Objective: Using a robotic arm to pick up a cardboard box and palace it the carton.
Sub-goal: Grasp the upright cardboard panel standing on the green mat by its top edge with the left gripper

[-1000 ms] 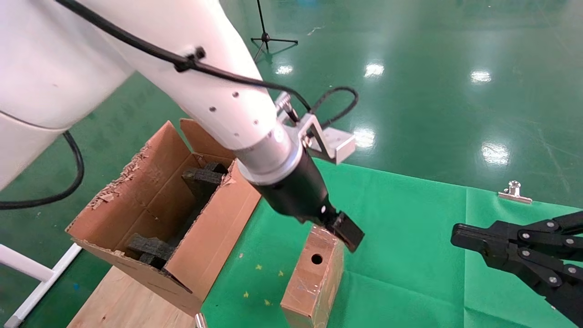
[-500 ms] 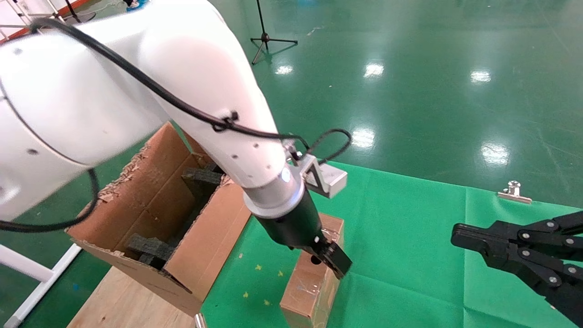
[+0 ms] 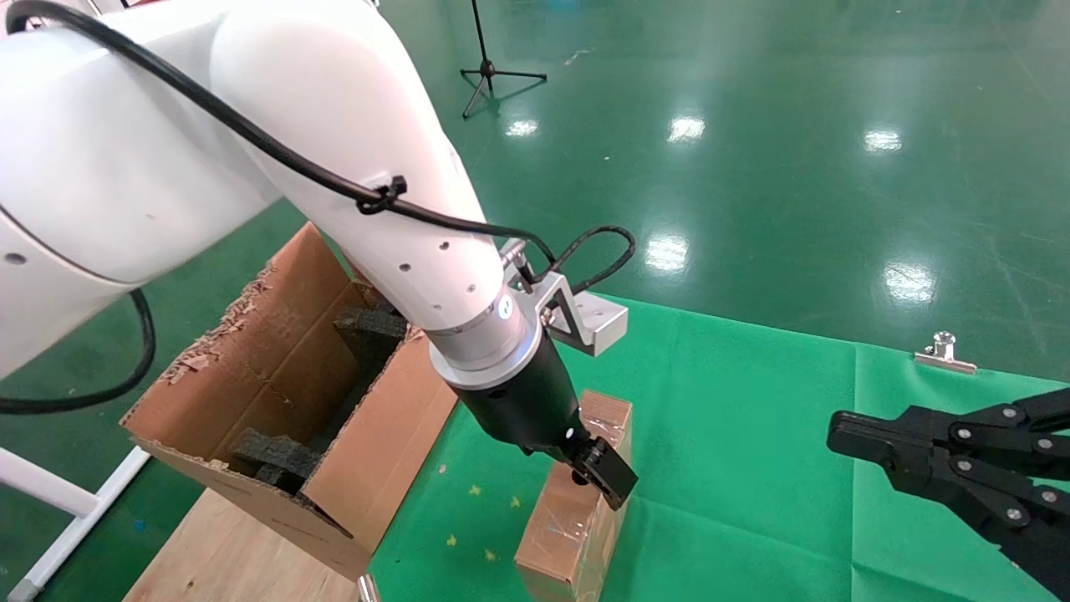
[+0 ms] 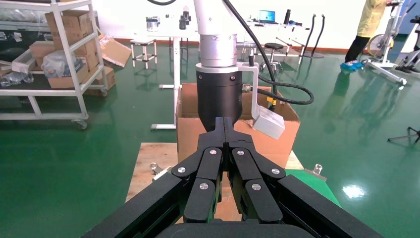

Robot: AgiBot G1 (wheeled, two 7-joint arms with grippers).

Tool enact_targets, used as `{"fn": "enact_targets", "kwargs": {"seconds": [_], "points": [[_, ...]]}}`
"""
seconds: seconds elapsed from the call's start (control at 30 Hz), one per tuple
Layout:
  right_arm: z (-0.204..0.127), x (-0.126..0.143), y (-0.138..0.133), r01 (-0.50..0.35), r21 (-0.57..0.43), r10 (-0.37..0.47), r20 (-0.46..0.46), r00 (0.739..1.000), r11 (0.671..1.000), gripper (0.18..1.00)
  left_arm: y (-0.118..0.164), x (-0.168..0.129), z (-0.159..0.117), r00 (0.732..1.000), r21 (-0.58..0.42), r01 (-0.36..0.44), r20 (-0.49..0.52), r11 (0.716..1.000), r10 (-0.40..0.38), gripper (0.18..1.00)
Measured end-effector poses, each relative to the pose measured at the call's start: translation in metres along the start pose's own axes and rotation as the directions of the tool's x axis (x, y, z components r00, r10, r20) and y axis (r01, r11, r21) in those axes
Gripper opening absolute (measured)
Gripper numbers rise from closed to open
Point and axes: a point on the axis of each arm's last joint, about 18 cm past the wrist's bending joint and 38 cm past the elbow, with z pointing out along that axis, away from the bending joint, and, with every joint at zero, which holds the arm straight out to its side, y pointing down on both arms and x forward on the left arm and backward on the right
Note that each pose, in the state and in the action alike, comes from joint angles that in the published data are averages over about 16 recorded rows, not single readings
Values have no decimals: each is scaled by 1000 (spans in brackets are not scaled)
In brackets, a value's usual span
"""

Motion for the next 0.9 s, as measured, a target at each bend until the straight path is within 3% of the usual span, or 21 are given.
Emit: {"fn": "enact_targets", "kwargs": {"seconds": [0.47,0.9], "points": [[0,0,0,0,0,0,0,1000,1000,232,0,0,-1,1000,2,3,0,1000,-3,973],[0,0,0,0,0,0,0,1000,1000,410,0,0,-1,1000,2,3,0,1000,-3,825]]}}
